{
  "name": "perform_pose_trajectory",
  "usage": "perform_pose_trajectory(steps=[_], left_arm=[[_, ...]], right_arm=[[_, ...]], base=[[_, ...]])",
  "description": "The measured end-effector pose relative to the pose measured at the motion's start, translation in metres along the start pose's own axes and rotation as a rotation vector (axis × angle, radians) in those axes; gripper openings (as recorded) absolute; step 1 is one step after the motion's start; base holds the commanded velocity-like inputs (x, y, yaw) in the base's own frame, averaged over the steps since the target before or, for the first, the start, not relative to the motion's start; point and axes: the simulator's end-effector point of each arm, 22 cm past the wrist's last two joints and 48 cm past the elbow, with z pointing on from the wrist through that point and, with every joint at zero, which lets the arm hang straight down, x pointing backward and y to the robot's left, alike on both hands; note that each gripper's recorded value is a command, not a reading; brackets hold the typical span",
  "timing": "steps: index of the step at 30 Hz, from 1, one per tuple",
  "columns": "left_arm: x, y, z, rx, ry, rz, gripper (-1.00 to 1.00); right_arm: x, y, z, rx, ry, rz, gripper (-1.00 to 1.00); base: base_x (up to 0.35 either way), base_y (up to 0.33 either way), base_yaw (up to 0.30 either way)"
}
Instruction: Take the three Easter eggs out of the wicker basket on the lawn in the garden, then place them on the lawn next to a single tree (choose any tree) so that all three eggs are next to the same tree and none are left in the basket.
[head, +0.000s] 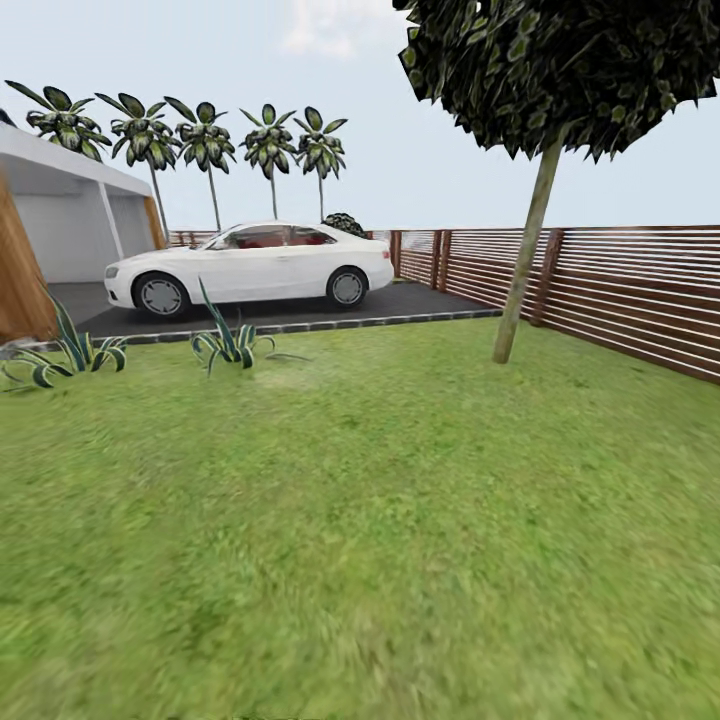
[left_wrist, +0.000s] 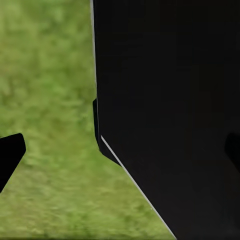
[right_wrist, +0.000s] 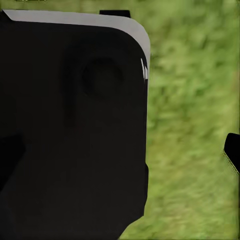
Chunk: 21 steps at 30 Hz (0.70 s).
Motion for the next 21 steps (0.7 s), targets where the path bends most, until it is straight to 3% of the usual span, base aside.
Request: perform_pose_trajectory(steps=[21], left_arm=[[0.0007, 0.0, 0.0, 0.0, 0.002, 0.001, 1.0]], right_arm=[[-0.0003, 0.0, 0.0, 0.0, -0.001, 0.005, 1.0]], base=[[0.0, 0.0, 0.299]])
